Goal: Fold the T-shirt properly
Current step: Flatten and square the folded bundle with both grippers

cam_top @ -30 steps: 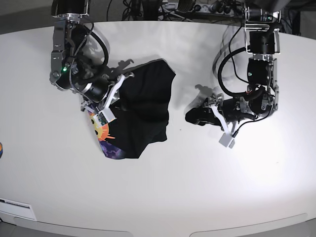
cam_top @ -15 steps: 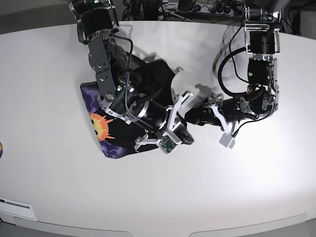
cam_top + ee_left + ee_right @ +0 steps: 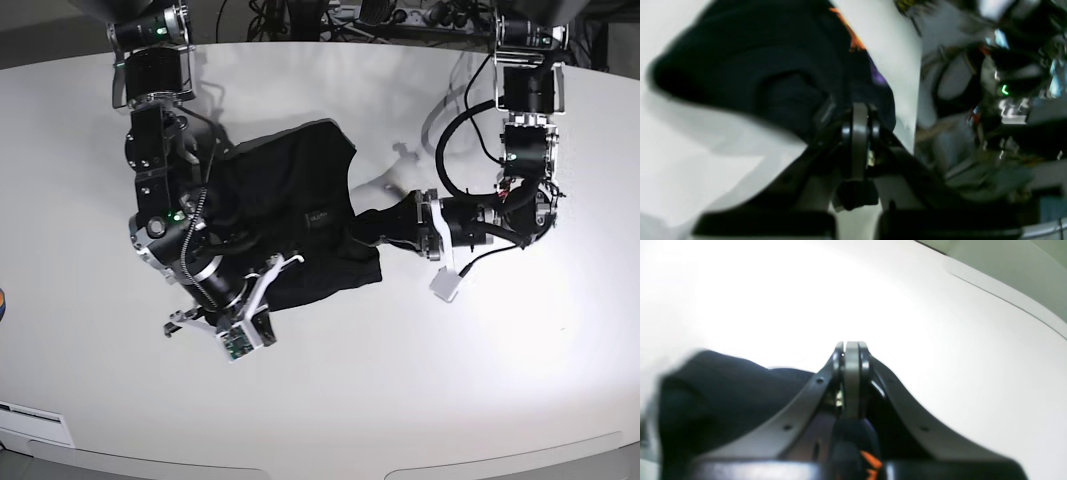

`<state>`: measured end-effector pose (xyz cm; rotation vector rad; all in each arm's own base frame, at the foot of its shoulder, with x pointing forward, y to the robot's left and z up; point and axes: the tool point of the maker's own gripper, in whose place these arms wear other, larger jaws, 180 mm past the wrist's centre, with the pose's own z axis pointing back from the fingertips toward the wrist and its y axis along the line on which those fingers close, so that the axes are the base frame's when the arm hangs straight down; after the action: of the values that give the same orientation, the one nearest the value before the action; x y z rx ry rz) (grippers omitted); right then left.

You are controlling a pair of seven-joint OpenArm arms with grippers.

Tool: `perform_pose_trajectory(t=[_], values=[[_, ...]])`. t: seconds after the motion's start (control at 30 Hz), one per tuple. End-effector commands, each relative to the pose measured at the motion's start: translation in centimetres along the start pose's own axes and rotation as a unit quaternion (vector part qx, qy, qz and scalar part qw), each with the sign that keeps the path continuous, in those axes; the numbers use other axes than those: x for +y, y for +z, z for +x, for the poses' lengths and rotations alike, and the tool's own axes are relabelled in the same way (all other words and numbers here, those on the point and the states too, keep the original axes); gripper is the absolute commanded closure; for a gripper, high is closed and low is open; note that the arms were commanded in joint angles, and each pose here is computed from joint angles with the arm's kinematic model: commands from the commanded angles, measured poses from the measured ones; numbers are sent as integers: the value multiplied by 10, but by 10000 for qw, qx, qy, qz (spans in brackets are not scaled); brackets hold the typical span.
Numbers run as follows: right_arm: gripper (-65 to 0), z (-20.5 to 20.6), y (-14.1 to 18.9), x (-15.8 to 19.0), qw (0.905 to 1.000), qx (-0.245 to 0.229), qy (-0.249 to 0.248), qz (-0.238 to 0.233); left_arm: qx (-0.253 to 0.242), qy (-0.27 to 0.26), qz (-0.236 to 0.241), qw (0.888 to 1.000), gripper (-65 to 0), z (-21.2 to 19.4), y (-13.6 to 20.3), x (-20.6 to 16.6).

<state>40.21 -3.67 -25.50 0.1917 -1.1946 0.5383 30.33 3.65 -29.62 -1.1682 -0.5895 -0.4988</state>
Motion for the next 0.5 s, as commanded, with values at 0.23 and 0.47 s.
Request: perform_pose_trajectory(t=[0.23,0.47], values=[[0,-47,-26,-40,9980,495,92,380,695,-1584,-886,9809,0,-1,-38,-82],[0,-52,-49,-58,9957,710,2,595,1694,-2013,-490,9635,0,-54,-78,-74]])
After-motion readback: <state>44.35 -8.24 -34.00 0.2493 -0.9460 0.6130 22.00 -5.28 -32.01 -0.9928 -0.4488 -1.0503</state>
